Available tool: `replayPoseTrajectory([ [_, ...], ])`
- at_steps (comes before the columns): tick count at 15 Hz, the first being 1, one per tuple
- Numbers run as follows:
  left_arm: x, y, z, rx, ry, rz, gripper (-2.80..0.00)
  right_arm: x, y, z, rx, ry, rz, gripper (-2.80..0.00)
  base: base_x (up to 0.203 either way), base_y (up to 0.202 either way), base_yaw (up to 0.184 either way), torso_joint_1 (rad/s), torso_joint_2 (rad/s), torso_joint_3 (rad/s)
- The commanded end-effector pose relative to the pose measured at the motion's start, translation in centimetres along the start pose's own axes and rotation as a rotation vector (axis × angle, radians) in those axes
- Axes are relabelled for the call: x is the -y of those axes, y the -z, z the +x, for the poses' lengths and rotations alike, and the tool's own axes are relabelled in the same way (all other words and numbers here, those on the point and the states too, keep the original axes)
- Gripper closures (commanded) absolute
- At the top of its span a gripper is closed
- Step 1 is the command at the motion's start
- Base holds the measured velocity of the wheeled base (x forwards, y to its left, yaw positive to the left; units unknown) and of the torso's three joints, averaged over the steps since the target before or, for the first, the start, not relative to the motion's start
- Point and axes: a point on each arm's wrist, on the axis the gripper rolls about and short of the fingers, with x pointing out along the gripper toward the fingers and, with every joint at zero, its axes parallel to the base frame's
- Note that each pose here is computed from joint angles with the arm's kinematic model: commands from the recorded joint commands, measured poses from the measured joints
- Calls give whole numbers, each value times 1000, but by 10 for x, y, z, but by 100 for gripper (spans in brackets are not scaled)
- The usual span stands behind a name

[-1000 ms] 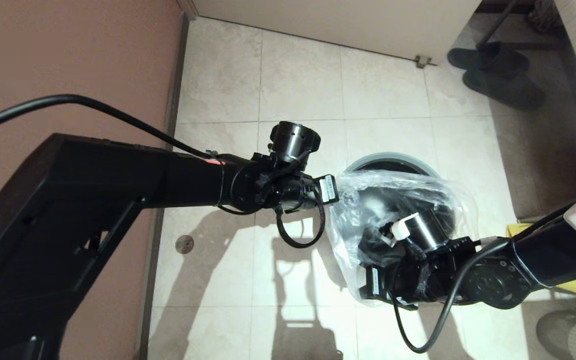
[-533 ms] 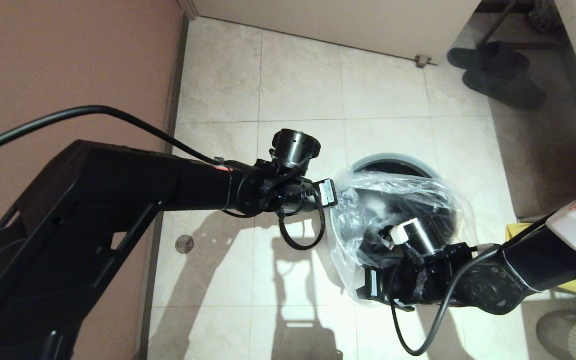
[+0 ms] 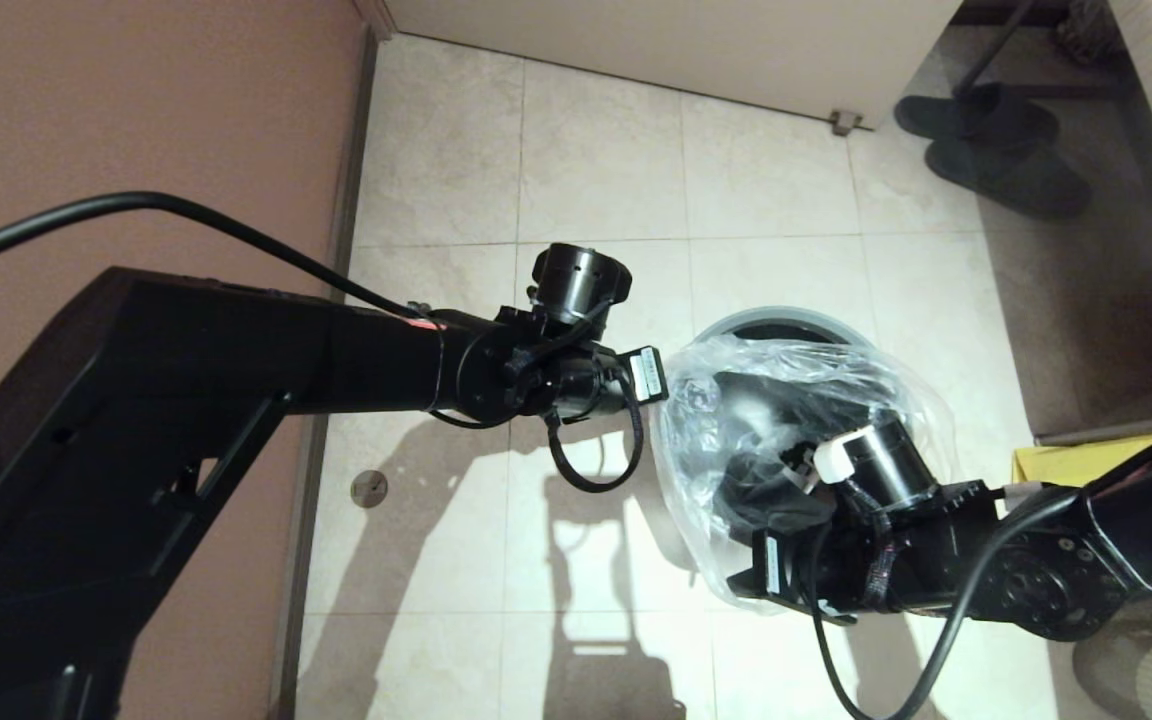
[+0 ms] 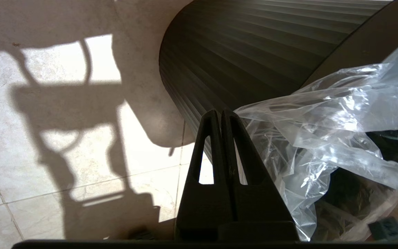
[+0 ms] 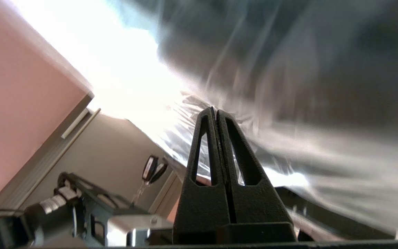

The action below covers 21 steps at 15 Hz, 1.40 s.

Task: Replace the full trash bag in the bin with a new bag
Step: Put the new garbage bag on the trash can

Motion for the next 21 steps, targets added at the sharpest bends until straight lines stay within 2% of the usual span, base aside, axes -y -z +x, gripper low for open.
replayPoseTrajectory([
  [1,0,-1,-1,3,0,-3,0,-7,0,-20,32,-24,-9,0,0,0,0,0,0,0],
  [5,0,1,1,-4,-1,-4,0,-13,-5,-48,108,-58,5,0,0,0,0,0,0,0],
  [9,-2,8,8,-23,-10,-4,0,-13,-16,-84,225,-95,16,0,0,0,0,0,0,0],
  [15,-7,18,15,-48,-41,-4,0,-13,-16,-101,271,-102,14,0,0,0,0,0,0,0],
  [21,6,-9,-26,38,9,-13,0,-7,-25,-108,315,-90,31,0,0,0,0,0,0,0],
])
